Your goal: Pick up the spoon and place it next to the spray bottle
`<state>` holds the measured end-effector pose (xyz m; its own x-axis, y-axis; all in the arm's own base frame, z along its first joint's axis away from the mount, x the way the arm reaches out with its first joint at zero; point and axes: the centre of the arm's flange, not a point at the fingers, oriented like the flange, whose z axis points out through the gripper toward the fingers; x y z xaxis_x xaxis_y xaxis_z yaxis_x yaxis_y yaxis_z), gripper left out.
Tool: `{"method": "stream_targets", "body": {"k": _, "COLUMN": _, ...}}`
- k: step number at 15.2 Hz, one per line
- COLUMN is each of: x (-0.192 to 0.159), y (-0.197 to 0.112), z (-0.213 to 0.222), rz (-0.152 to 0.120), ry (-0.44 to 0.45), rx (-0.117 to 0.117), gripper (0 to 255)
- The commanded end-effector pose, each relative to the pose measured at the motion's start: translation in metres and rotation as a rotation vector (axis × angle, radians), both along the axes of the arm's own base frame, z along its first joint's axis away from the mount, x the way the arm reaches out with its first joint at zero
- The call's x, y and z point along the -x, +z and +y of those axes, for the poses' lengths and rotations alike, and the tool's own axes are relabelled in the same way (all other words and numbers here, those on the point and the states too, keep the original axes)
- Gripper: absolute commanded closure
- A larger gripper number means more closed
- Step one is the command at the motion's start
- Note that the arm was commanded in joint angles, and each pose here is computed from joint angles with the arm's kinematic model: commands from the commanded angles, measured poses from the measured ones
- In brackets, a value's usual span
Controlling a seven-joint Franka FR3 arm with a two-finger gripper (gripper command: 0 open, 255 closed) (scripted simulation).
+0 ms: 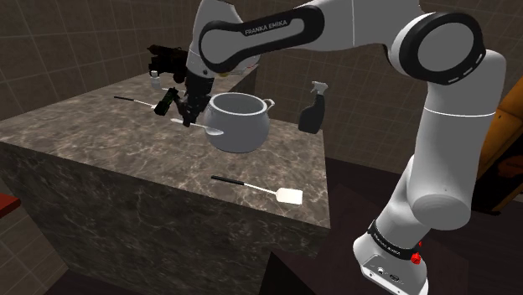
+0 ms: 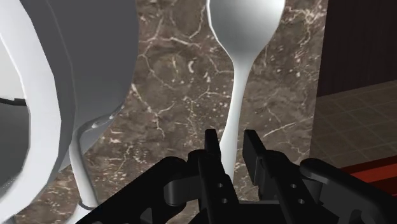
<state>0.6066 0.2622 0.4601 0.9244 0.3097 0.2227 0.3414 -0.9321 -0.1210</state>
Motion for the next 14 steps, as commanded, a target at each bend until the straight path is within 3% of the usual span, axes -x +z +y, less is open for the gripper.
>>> {"method": "stream_targets", "body": {"k": 1, "x": 0.0, "y": 0.01, "z": 0.0, "rz": 0.0, "ry": 0.0, "rx": 0.0, "gripper": 255}}
{"method": "stream_targets", "body": {"k": 14, "x": 0.0, "y": 0.079, "z": 0.0, "rz": 0.0, "ry": 0.0, "rx": 0.0, "gripper": 255}}
